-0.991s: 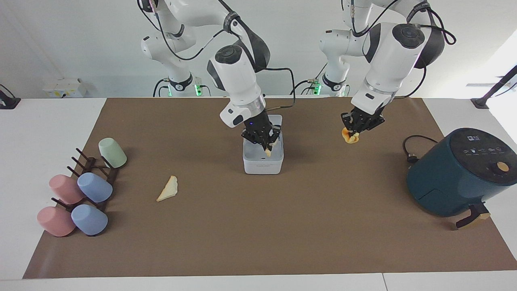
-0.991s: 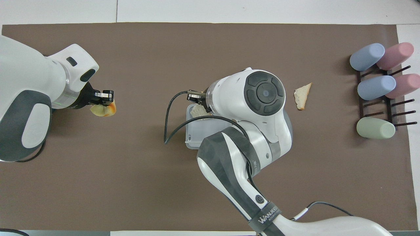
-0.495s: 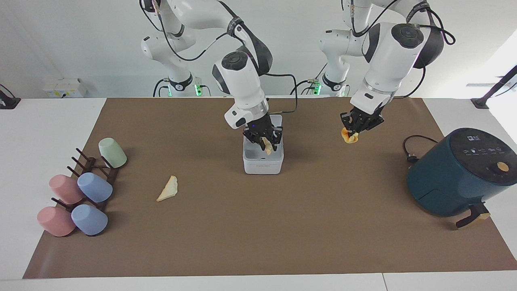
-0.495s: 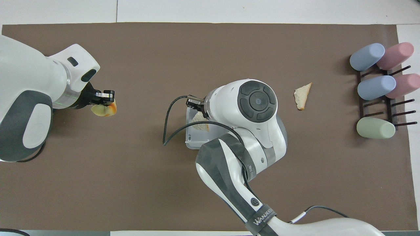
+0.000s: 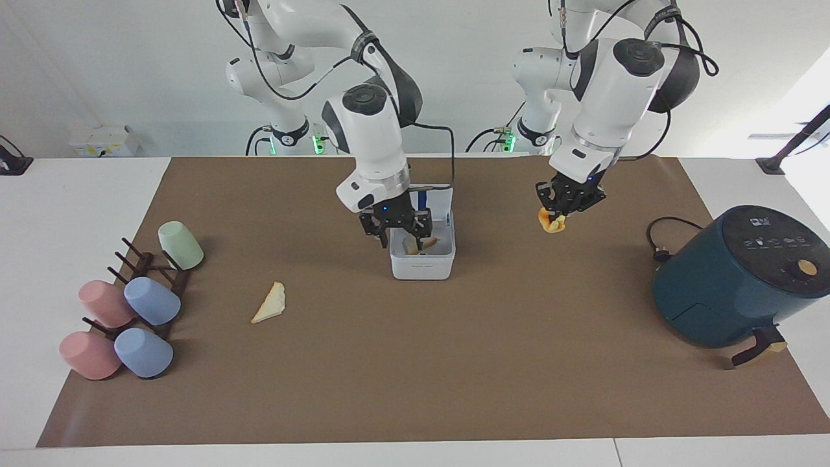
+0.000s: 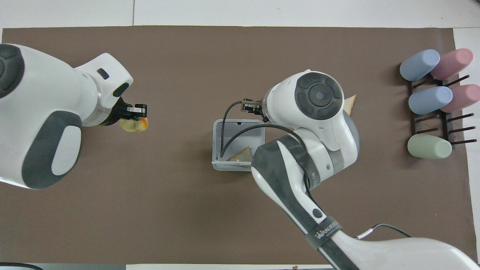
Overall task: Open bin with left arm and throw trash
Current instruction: 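Drop cheese into the bin with the left gripper while the right gripper grasps bread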
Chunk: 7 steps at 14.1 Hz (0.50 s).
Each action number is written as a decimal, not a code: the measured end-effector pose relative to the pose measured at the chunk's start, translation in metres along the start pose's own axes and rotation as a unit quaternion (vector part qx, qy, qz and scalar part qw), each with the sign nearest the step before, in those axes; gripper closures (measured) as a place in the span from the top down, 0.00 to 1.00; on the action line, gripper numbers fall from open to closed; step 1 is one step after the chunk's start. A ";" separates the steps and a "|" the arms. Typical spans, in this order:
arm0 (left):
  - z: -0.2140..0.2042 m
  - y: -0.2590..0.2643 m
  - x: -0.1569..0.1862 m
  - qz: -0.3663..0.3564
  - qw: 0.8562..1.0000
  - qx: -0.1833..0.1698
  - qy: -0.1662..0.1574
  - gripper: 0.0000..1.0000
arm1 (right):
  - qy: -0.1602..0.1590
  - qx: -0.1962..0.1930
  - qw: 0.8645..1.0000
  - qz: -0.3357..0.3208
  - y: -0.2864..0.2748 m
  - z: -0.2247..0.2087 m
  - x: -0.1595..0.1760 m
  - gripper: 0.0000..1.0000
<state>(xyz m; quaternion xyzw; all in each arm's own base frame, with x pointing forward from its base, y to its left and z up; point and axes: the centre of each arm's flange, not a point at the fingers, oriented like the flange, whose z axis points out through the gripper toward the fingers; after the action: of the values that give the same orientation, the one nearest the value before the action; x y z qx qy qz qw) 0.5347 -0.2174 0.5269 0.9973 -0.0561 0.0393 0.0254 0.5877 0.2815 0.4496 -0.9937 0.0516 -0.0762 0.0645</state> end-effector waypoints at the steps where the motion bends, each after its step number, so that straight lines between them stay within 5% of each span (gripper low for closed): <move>1: 0.009 0.025 -0.005 -0.004 1.000 -0.005 0.010 0.13 | 0.001 -0.006 1.000 -0.028 0.029 -0.001 0.016 0.81; 4: 0.040 0.099 -0.020 -0.014 0.999 -0.029 0.039 0.13 | -0.009 -0.021 0.996 -0.084 0.104 0.008 0.043 0.80; 7: 0.072 0.163 -0.037 -0.011 0.998 -0.049 0.048 0.15 | -0.038 -0.036 0.997 -0.064 0.172 0.041 0.036 0.71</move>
<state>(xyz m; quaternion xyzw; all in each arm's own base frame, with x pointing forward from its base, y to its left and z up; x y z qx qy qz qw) 0.4850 -0.3791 0.4600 0.9924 -0.0459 0.0843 0.0772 0.6134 0.1128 0.3909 -0.9988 -0.0118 -0.0406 0.0252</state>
